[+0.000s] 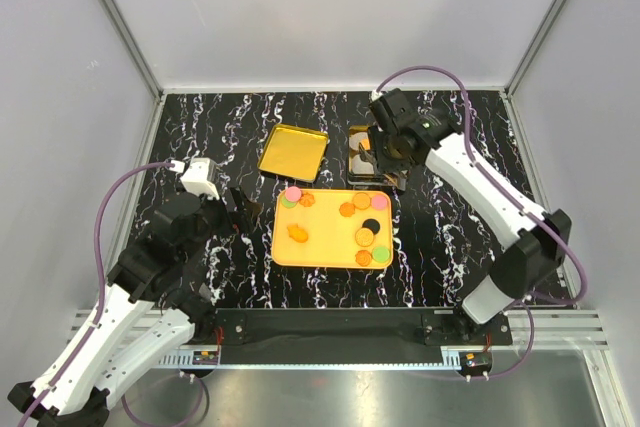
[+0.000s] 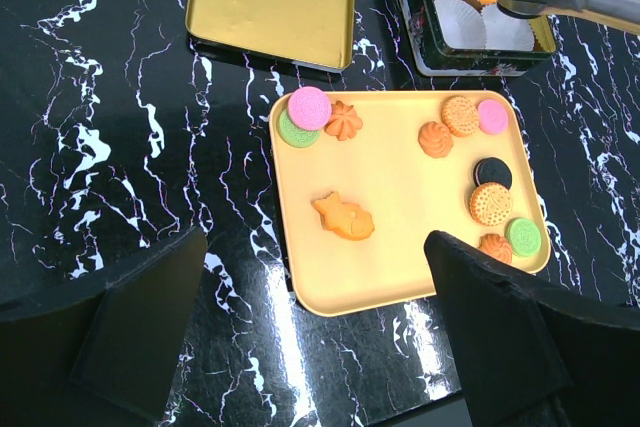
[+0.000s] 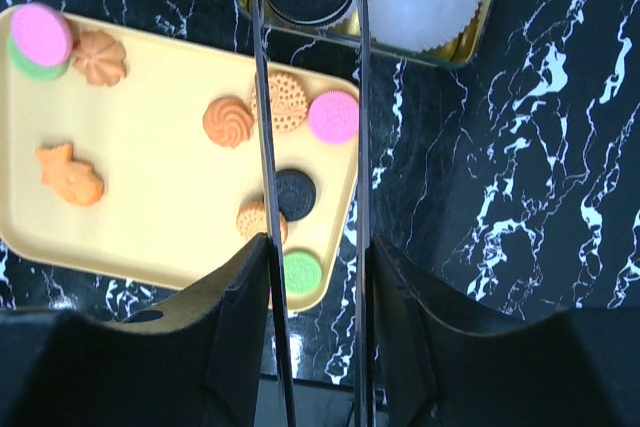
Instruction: Pack the cookies
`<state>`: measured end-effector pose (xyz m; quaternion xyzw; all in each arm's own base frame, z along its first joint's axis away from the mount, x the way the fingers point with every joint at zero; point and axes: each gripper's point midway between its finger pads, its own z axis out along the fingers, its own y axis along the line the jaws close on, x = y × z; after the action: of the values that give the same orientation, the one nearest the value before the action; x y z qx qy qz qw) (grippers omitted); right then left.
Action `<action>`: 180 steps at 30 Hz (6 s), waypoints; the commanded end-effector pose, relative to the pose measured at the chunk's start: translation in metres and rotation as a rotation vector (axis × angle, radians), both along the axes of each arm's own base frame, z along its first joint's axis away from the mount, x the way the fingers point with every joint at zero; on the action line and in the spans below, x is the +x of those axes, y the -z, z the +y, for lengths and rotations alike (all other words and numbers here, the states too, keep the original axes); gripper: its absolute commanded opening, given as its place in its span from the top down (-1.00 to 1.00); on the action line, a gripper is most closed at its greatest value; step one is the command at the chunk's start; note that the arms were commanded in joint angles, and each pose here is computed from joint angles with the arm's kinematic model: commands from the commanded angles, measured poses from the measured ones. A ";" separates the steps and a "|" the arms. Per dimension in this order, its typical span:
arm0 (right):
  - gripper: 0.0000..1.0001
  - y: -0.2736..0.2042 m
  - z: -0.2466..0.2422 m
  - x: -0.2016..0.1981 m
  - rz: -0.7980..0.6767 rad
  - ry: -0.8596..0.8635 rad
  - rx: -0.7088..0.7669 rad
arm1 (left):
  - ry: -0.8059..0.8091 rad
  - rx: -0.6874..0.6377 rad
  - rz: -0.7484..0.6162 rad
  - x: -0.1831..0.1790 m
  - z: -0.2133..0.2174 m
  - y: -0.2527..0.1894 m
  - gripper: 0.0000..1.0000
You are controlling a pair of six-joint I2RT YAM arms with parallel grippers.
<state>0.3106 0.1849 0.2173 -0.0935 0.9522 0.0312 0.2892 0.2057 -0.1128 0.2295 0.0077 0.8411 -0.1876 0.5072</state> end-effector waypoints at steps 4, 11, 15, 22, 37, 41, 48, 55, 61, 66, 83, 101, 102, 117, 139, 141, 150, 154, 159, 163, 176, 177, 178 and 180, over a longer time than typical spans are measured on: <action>0.02 0.000 0.011 0.039 -0.048 0.010 -0.010 | 0.024 -0.020 -0.035 0.002 -0.006 -0.008 -0.98; 0.03 0.026 0.013 0.046 -0.008 0.017 -0.035 | 0.022 -0.019 -0.037 0.002 -0.005 -0.008 -0.98; 0.03 0.030 0.014 0.052 -0.021 0.021 -0.031 | 0.023 -0.019 -0.037 0.002 -0.005 -0.008 -0.98; 0.03 0.043 0.010 0.052 0.003 0.029 -0.062 | 0.018 -0.019 -0.037 0.002 -0.004 -0.008 -0.98; -0.06 0.053 0.007 0.049 0.029 0.028 -0.066 | 0.023 -0.017 -0.033 0.003 -0.006 -0.007 -0.98; -0.19 0.047 0.007 0.048 0.021 0.023 -0.051 | 0.022 -0.016 -0.033 0.002 -0.005 -0.007 -0.98; -0.11 0.020 0.007 0.036 0.001 0.005 -0.004 | 0.023 -0.019 -0.037 0.002 -0.005 -0.009 -0.98; -0.08 0.000 0.008 -0.008 0.020 -0.055 0.103 | 0.026 -0.022 -0.042 0.002 -0.006 -0.010 -0.98; -0.08 0.009 0.034 -0.056 0.049 -0.144 0.135 | 0.028 -0.026 -0.040 0.003 -0.007 -0.010 -0.98; -0.07 0.018 0.081 -0.089 0.078 -0.261 0.141 | 0.019 -0.020 -0.035 0.003 -0.005 -0.008 -0.98; -0.08 0.063 0.151 -0.129 0.167 -0.433 0.064 | -0.002 -0.013 -0.033 0.004 -0.002 -0.007 -0.98; -0.08 0.080 0.155 -0.136 0.204 -0.457 0.026 | 0.000 -0.015 -0.037 0.003 -0.001 -0.008 -0.98; -0.06 0.080 0.154 -0.136 0.203 -0.458 0.021 | 0.001 -0.014 -0.034 0.003 -0.002 -0.007 -0.98; 0.21 0.054 0.136 -0.126 0.133 -0.422 0.003 | 0.002 -0.016 -0.036 0.003 -0.002 -0.008 -0.98; 0.20 -0.010 0.019 0.004 -0.042 -0.038 0.084 | 0.018 -0.019 -0.035 0.003 -0.005 -0.008 -0.98; 0.20 -0.008 -0.002 0.020 -0.044 0.023 0.072 | 0.020 -0.019 -0.032 0.003 -0.006 -0.007 -0.98; 0.20 0.019 -0.042 0.054 -0.008 0.149 0.071 | 0.031 -0.022 -0.035 0.003 -0.008 -0.008 -0.98; 0.21 0.029 -0.044 0.054 0.009 0.155 0.058 | 0.029 -0.020 -0.034 0.002 -0.007 -0.008 -0.98; 0.20 0.042 -0.050 0.048 0.032 0.165 0.035 | 0.027 -0.022 -0.035 0.003 -0.007 -0.008 -0.98; 0.19 0.049 -0.054 0.046 0.046 0.170 0.032 | 0.028 -0.022 -0.034 0.003 -0.007 -0.008 -0.98; 0.17 0.049 -0.054 0.044 0.047 0.165 0.043 | 0.022 -0.019 -0.030 0.003 -0.006 -0.007 -0.98; 0.17 0.048 -0.055 0.044 0.044 0.167 0.043 | 0.022 -0.017 -0.031 0.003 -0.006 -0.007 -0.98; 0.17 0.048 -0.056 0.044 0.044 0.168 0.041 | 0.022 -0.017 -0.031 0.003 -0.006 -0.007 -0.98; 0.16 0.048 -0.056 0.043 0.044 0.169 0.040 | 0.024 -0.017 -0.029 0.003 -0.007 -0.007 -0.98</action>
<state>0.3471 0.1305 0.1522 -0.0073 0.9709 0.0193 0.2387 0.2054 -0.1134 0.2299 0.0087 0.8406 -0.1895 0.5073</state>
